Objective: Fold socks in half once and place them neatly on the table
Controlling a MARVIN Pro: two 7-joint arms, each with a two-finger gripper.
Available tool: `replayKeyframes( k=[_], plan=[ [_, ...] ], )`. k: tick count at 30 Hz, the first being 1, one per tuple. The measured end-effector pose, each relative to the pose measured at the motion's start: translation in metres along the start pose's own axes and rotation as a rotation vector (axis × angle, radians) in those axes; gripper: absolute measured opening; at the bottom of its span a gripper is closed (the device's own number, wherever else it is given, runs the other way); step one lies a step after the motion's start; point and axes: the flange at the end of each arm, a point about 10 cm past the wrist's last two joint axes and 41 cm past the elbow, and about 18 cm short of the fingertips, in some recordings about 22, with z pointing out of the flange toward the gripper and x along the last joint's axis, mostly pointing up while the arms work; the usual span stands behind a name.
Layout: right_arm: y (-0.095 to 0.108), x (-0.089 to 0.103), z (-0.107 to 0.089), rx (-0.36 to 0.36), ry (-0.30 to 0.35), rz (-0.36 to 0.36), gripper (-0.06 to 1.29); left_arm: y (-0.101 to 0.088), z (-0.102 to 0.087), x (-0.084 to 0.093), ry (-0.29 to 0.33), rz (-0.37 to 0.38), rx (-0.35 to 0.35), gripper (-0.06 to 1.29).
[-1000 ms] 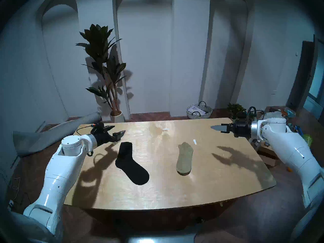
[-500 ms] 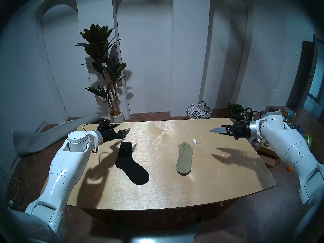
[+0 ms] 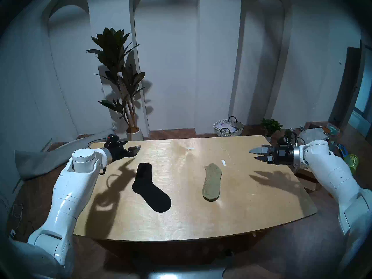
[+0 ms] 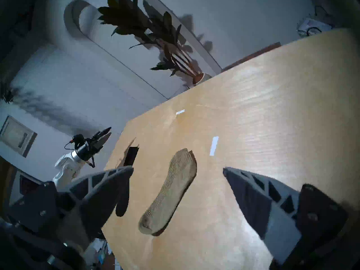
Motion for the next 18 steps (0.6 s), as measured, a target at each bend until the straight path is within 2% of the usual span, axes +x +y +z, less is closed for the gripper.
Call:
replayKeyframes(
  k=[9,18],
  plan=[
    [0.007,-0.001,0.02,-0.01,0.004,0.103,1.25,-0.024,-0.01,-0.007,-0.01,-0.03,0.074,1.24],
    [-0.008,0.001,0.067,0.04,-0.027,0.155,1.25,-0.049,-0.023,-0.02,-0.021,-0.073,0.152,1.24]
  ],
)
